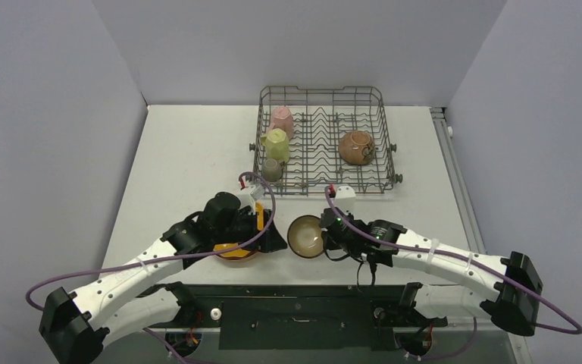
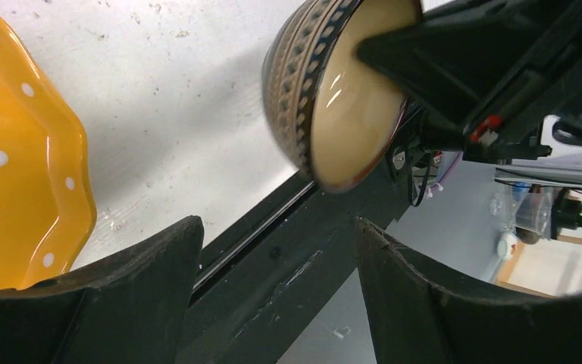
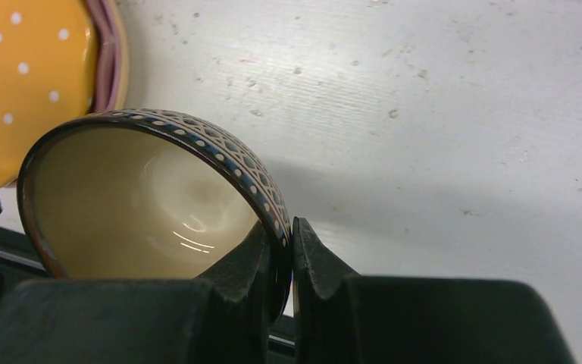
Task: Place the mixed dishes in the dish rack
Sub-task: Pick up the bowl from the center of the board, then turn the bowl upside down on the dish rack.
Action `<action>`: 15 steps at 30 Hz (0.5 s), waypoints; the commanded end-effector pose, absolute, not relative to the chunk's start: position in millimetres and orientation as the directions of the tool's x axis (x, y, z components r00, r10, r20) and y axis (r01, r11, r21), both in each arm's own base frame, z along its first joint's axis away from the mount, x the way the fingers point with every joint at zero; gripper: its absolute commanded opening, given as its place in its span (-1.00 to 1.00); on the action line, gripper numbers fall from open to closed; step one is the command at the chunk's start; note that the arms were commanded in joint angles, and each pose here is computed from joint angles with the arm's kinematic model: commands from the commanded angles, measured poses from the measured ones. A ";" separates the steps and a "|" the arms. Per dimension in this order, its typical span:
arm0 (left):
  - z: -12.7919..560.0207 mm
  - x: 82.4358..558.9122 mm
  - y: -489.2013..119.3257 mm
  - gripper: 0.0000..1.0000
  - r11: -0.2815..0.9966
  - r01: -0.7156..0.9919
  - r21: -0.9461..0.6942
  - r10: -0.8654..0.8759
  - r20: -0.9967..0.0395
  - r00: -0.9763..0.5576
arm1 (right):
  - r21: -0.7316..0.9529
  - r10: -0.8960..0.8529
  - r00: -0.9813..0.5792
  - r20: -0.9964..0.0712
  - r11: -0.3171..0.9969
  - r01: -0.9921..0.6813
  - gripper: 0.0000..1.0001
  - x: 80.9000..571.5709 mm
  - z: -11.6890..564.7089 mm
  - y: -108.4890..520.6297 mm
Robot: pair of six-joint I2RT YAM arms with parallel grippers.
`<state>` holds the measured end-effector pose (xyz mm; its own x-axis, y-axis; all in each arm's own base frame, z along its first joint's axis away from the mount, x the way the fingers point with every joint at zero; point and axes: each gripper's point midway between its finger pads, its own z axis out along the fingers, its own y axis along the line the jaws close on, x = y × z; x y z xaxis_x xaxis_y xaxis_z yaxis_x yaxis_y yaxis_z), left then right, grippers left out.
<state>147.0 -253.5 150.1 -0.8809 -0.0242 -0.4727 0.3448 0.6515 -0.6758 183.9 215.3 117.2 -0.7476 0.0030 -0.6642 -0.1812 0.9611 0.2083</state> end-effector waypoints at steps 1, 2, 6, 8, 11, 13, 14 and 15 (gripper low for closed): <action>165.4 161.2 -250.8 0.40 0.726 0.368 -0.581 -0.037 -0.567 -0.823 | 0.235 0.029 -0.685 -0.728 0.949 -0.209 -1.00 189.5 154.1 249.9; 165.6 157.4 -251.4 0.40 0.734 0.374 -0.567 -0.022 -0.571 -0.821 | 0.234 0.017 -0.681 -0.732 0.945 -0.227 -1.00 186.0 159.1 256.4; 163.4 157.0 -250.9 0.40 0.768 0.371 -0.523 -0.014 -0.592 -0.806 | 0.217 -0.023 -0.679 -0.733 0.939 -0.266 -1.00 178.0 160.8 273.8; 160.0 157.0 -249.9 0.40 0.784 0.368 -0.500 -0.007 -0.599 -0.801 | 0.219 -0.032 -0.678 -0.734 0.934 -0.281 -1.00 173.9 162.8 280.6; 152.2 156.5 -244.6 0.35 0.817 0.357 -0.452 0.011 -0.607 -0.794 | 0.223 -0.041 -0.674 -0.738 0.927 -0.300 -1.00 167.8 166.4 287.6; 150.5 158.2 -240.9 0.12 0.835 0.348 -0.426 0.012 -0.619 -0.785 | 0.221 -0.047 -0.674 -0.737 0.926 -0.306 -1.00 165.1 167.1 288.6; 150.0 159.1 -239.7 -0.13 0.841 0.345 -0.417 0.011 -0.624 -0.781 | 0.220 -0.049 -0.675 -0.736 0.926 -0.307 -1.00 164.2 166.7 288.9; 149.9 159.3 -239.6 -0.27 0.842 0.344 -0.416 0.010 -0.625 -0.780 | 0.219 -0.051 -0.677 -0.734 0.926 -0.307 -1.00 163.2 165.9 288.9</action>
<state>145.5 -243.6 135.1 -0.8252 0.0337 -0.5638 0.3513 0.8123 -0.4656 153.3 269.9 131.2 -0.7200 -0.1538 -0.6767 -0.3307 0.9333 0.1397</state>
